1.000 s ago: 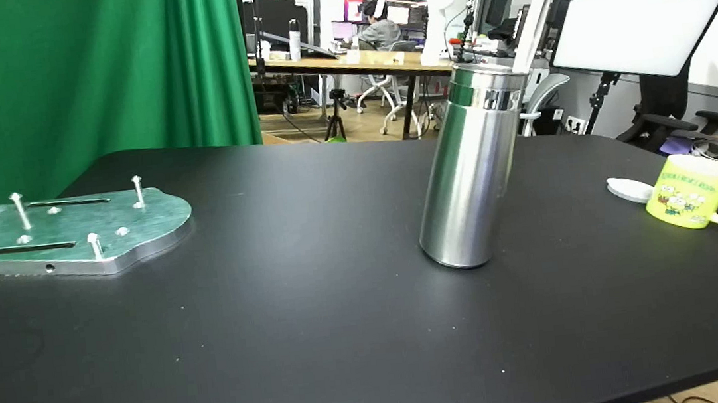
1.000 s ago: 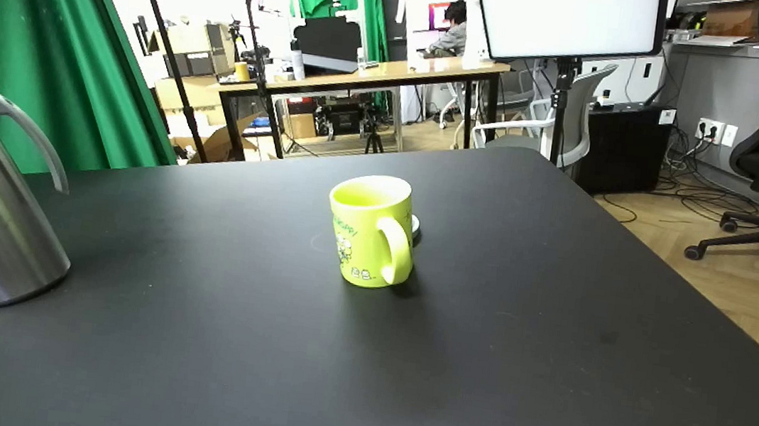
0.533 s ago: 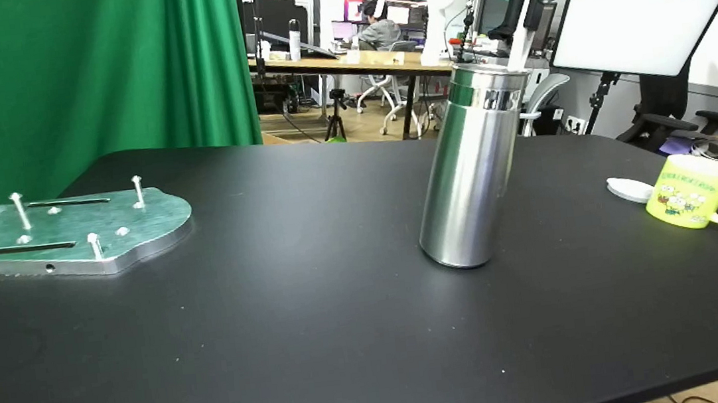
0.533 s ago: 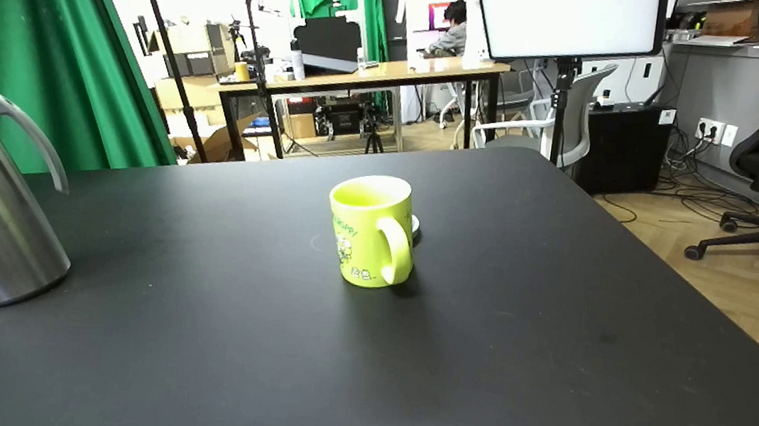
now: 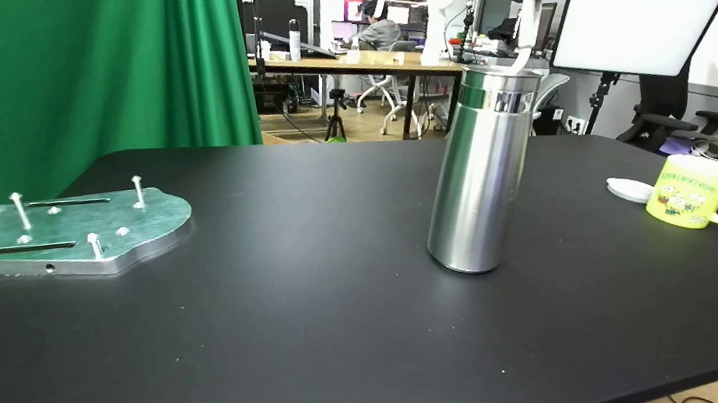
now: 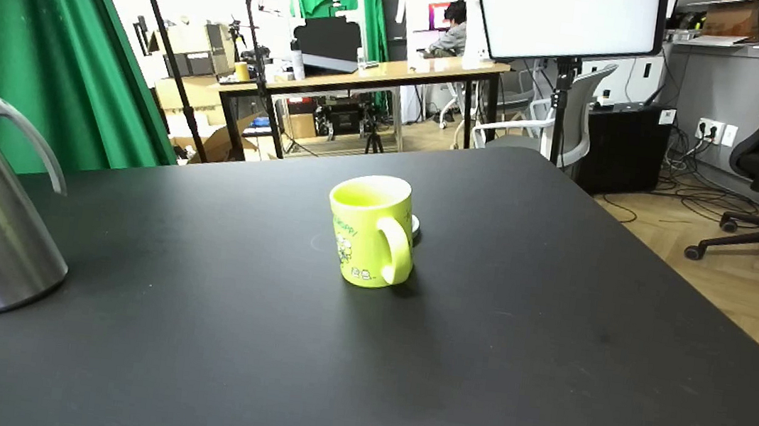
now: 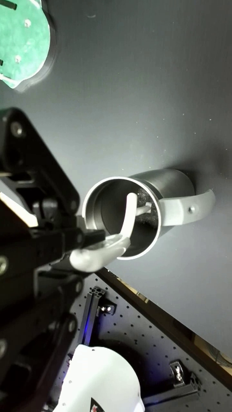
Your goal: Scrub the inside of the flask
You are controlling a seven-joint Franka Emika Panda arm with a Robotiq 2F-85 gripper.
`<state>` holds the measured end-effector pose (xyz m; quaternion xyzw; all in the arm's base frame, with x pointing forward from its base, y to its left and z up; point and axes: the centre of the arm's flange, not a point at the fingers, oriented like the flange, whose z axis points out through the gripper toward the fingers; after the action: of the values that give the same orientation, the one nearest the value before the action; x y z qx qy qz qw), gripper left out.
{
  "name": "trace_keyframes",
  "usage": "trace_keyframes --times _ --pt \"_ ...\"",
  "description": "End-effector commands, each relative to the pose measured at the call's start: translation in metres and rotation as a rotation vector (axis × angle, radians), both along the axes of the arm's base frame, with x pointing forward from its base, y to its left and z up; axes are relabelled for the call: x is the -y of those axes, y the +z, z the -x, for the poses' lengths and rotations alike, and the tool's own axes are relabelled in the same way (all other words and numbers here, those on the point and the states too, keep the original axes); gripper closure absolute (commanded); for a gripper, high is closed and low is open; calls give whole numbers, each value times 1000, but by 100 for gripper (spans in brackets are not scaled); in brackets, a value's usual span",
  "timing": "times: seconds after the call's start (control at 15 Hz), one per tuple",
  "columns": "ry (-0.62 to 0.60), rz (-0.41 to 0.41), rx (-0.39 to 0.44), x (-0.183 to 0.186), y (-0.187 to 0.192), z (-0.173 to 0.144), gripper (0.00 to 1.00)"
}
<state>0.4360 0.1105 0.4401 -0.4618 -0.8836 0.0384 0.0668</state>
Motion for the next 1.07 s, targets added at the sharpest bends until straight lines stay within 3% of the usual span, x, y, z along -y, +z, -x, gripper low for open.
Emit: trace_keyframes --times 0.0,0.6,0.73,1.0 --pt "7 58 20 -18 29 5 96" --pt "28 59 127 -29 82 14 96" --pt "19 43 121 -22 79 12 96" --pt "-30 15 63 -3 34 -3 96"
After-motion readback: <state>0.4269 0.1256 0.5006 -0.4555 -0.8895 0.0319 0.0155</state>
